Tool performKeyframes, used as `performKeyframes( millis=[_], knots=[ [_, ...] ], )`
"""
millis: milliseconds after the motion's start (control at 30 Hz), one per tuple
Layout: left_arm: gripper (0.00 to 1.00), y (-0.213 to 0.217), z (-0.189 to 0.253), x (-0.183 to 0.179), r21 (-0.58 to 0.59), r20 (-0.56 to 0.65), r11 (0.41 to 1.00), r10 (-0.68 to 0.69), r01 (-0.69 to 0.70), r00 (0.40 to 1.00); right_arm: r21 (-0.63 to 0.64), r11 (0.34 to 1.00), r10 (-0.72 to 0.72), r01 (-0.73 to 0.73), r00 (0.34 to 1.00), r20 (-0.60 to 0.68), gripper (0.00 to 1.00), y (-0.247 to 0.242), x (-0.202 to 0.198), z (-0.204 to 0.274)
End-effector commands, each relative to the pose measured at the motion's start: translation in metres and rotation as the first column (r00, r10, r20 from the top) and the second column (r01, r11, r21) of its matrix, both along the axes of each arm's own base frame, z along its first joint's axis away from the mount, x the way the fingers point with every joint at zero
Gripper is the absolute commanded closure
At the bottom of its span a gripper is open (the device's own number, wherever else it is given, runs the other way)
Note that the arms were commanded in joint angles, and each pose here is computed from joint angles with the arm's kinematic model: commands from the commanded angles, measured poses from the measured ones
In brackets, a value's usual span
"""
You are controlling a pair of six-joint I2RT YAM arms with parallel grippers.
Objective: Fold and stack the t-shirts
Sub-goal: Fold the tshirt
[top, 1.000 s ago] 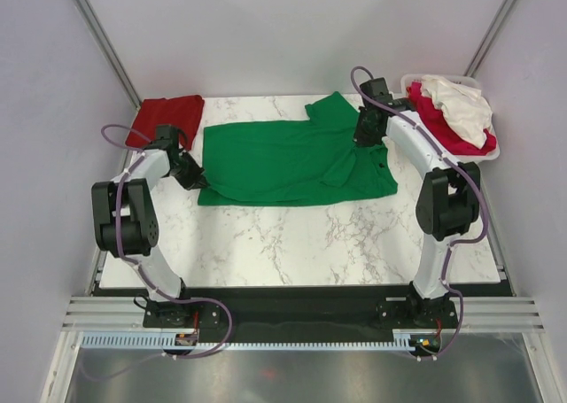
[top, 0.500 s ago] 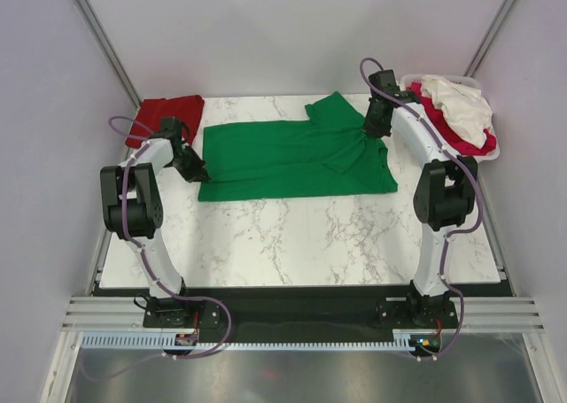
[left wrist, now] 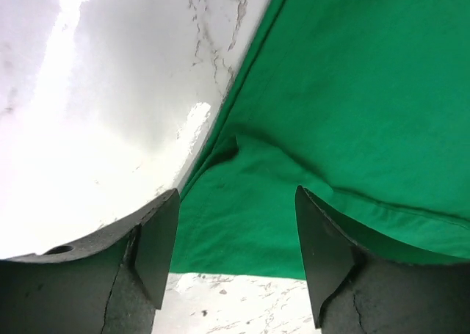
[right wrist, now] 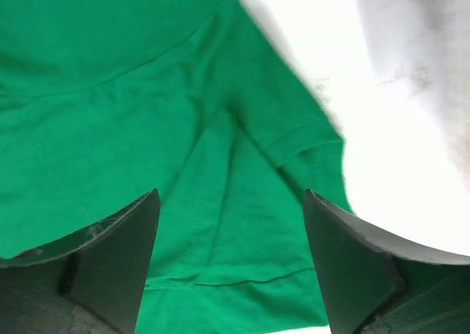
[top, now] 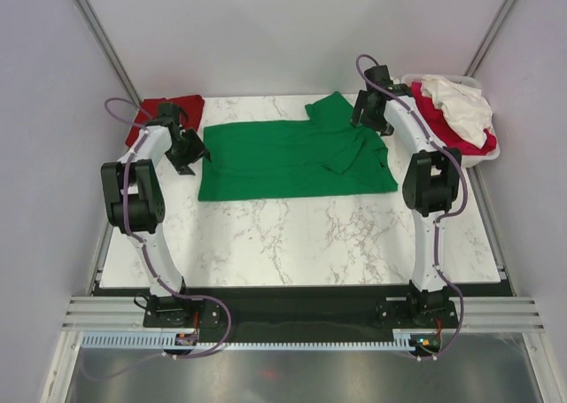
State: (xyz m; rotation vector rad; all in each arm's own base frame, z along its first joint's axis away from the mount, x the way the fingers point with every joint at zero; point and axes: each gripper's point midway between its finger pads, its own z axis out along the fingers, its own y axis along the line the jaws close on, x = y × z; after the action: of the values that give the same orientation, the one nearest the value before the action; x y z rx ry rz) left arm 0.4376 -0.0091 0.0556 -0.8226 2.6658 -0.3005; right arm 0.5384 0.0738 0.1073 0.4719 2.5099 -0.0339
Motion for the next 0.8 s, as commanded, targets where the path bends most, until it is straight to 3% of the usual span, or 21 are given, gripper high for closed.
performKeyframes(
  millis=[0,67,100,133,200,367,500,767],
  knots=[
    [0.28,0.009,0.069,0.000,0.143,0.126,0.989,-0.058,0.039,0.990,-0.070,0.995,-0.062,0.066,0.996,0.062,0.13,-0.021,-0.008,0.041],
    [0.28,0.003,0.077,-0.015,0.175,0.129,0.981,-0.106,0.083,0.986,-0.028,0.999,-0.038,0.042,0.992,0.121,0.12,-0.012,-0.016,0.063],
    [0.28,-0.004,0.081,-0.023,0.181,0.134,0.978,-0.131,0.106,0.982,-0.004,1.000,-0.013,0.014,0.998,0.059,0.13,-0.004,-0.034,0.036],
    [0.28,-0.017,0.086,-0.041,0.192,0.142,0.969,-0.184,0.155,0.973,0.042,0.999,0.017,-0.021,0.995,0.095,0.13,0.006,-0.043,0.049],
    [0.28,-0.033,0.076,-0.067,0.204,0.108,0.950,-0.262,0.236,0.959,0.173,0.980,0.085,-0.094,0.995,0.061,0.16,0.034,-0.065,0.018],
    [0.29,-0.044,0.081,-0.113,0.274,0.126,0.912,-0.347,0.304,0.929,0.358,0.915,0.182,-0.185,0.982,0.043,0.31,0.081,-0.095,-0.016],
    [0.29,-0.032,0.064,-0.134,0.323,0.108,0.899,-0.345,0.295,0.932,0.391,0.902,0.193,-0.185,0.981,0.018,0.42,0.092,-0.093,-0.034],
    [0.33,-0.037,0.058,-0.129,0.303,0.104,0.899,-0.360,0.316,0.927,0.371,0.915,0.173,-0.161,0.985,0.000,0.51,0.091,-0.076,-0.053]
  ],
)
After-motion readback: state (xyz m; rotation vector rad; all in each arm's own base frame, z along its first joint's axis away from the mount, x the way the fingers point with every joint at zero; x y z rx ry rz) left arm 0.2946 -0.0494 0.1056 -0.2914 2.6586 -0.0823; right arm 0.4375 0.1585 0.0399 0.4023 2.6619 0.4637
